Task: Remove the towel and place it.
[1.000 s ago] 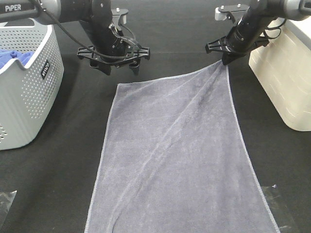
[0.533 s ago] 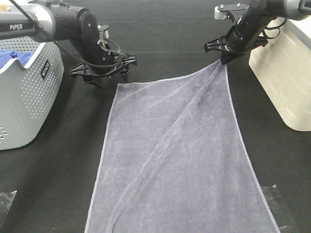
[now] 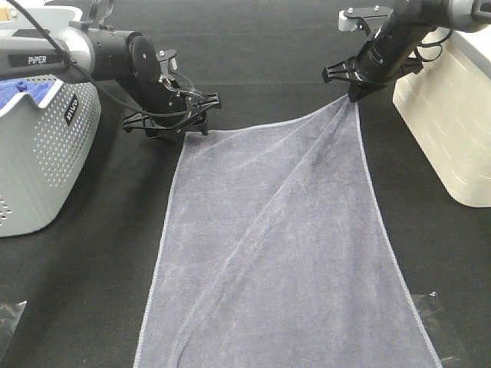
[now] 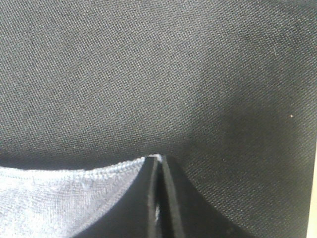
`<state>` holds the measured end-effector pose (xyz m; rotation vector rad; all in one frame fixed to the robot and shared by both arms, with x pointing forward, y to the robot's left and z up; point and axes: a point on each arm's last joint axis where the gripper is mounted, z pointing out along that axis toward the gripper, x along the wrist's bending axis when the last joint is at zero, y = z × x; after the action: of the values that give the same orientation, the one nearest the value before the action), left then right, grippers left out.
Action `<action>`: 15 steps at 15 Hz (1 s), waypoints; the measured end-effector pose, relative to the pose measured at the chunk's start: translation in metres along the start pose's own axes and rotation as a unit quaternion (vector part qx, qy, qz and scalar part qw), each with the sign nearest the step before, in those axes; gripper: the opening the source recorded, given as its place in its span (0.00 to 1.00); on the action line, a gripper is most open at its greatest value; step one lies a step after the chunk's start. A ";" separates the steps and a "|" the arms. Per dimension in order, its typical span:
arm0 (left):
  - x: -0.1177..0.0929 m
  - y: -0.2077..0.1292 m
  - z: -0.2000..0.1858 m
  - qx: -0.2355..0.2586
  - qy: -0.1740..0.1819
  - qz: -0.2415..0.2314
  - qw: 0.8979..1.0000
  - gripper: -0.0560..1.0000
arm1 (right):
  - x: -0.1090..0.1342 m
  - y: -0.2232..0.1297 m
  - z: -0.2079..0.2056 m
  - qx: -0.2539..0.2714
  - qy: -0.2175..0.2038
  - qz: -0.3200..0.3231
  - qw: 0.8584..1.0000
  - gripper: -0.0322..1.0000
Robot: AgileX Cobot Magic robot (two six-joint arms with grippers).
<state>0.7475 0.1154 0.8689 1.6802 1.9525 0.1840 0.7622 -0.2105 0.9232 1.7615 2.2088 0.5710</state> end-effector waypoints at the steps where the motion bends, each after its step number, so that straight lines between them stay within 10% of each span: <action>1: 0.000 0.000 0.001 -0.002 -0.001 0.001 1.000 0.59 | 0.000 0.000 0.000 0.000 0.000 0.000 1.000 0.03; 6: 0.001 0.003 0.008 -0.021 -0.008 0.028 0.999 0.06 | 0.000 0.000 0.000 0.000 0.000 0.000 1.000 0.03; 15: -0.011 0.063 -0.035 -0.142 0.040 0.136 0.980 0.05 | -0.002 0.016 -0.004 -0.077 -0.010 -0.011 0.997 0.03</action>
<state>0.7863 0.1264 0.9300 1.7592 1.6502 0.6119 0.7746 -0.2097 0.9344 1.6573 2.1067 0.6950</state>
